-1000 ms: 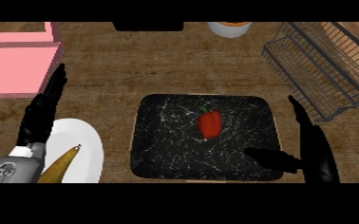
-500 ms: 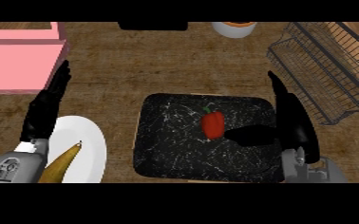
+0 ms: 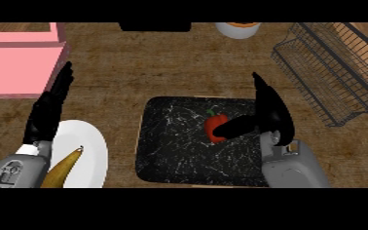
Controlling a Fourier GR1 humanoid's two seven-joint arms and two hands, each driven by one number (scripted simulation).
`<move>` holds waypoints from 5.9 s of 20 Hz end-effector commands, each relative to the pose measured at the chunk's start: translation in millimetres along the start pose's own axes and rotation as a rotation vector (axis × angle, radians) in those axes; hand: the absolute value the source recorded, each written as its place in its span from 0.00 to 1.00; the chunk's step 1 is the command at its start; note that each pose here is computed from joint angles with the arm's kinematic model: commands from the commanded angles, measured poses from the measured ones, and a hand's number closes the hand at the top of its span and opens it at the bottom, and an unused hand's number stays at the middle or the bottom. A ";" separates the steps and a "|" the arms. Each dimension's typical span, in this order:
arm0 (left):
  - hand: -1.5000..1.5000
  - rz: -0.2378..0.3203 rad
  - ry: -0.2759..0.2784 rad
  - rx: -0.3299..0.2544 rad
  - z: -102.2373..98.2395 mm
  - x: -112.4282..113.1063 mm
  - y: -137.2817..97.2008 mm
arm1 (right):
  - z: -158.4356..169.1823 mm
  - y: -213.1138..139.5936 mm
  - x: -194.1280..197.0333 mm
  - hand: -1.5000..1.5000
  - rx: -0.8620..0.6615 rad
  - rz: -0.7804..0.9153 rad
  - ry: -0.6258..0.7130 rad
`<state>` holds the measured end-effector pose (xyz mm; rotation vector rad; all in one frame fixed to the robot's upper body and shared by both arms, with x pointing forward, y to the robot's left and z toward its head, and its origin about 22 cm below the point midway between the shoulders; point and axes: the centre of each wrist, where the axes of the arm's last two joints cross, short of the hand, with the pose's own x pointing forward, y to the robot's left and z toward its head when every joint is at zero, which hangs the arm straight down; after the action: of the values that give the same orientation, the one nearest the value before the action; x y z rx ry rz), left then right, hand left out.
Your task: Pick the bell pepper from the tray and place it in the tiered basket
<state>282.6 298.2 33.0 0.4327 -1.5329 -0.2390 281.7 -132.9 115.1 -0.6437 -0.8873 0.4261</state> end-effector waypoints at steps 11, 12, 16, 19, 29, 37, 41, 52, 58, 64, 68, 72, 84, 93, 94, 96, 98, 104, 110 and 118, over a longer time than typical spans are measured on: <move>0.50 -0.002 0.022 0.022 1.3 0.0 -0.1 | 5.8 24.7 19.7 0.00 -0.021 0.200 0.219; 0.50 0.008 -0.001 0.006 -1.4 3.4 -3.2 | -0.4 33.0 18.7 0.00 -0.020 0.216 0.241; 0.50 0.002 -0.002 0.022 -1.3 -0.4 -4.1 | 8.0 47.2 16.2 0.00 -0.034 0.230 0.213; 0.50 -0.013 0.016 0.025 10.9 -6.4 4.9 | 9.5 36.5 16.8 0.00 -0.043 0.248 0.211; 0.50 -0.006 -0.004 0.002 -1.8 5.9 3.0 | -4.6 57.4 5.6 0.00 0.008 0.250 0.280; 0.50 0.007 -0.003 0.014 -1.6 8.8 -0.1 | -8.3 57.5 8.3 0.00 0.020 0.227 0.287; 0.50 0.005 -0.003 -0.010 -6.3 1.4 1.8 | -17.7 56.1 14.7 0.00 0.030 0.224 0.307; 0.50 -0.001 -0.008 0.006 2.2 3.9 -1.9 | -28.5 87.6 -4.8 1.00 0.153 0.210 0.325; 0.50 0.001 -0.002 0.007 6.5 -9.7 -6.5 | -42.1 95.0 2.0 1.00 0.174 0.427 0.208; 0.50 0.008 -0.002 -0.006 8.7 -10.2 2.3 | -23.6 83.7 16.7 1.00 0.160 0.211 0.214; 0.50 -0.007 0.004 0.005 1.5 1.3 7.4 | -9.8 90.9 16.8 1.00 0.094 0.146 0.182; 0.50 0.014 -0.026 -0.021 -0.8 6.0 -3.5 | -61.5 36.2 58.7 1.00 -0.149 0.020 0.248; 0.50 0.016 -0.084 -0.061 -8.4 22.2 -18.4 | -102.8 -104.9 110.1 1.00 -0.901 -0.114 0.197; 0.50 0.004 -0.082 -0.087 -12.5 26.1 -25.9 | -96.3 -157.8 156.9 1.00 -1.197 0.059 0.354; 0.50 -0.001 -0.067 -0.066 -15.7 26.3 -16.4 | -91.7 -152.7 165.8 1.00 -1.203 0.069 0.365; 0.50 0.000 -0.084 -0.076 -15.1 28.3 -26.9 | -88.6 -159.1 175.6 1.00 -1.188 0.051 0.384; 0.50 -0.004 -0.073 -0.058 -8.2 15.6 -14.9 | -89.3 -168.5 177.5 1.00 -1.173 0.031 0.394; 0.50 0.009 -0.054 -0.046 -7.2 13.8 -20.4 | -94.4 -185.1 178.9 1.00 -1.136 0.066 0.384; 0.50 0.009 -0.062 -0.046 -8.9 20.0 -14.7 | -124.0 -188.4 146.3 1.00 -1.183 0.243 0.495; 0.50 0.008 -0.031 -0.024 -6.6 10.8 -9.1 | -139.0 -219.2 115.7 1.00 -1.191 0.431 0.679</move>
<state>291.2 282.1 36.0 0.3978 -1.5637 -0.2684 480.9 -254.5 262.1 -1.9399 -0.4837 0.0949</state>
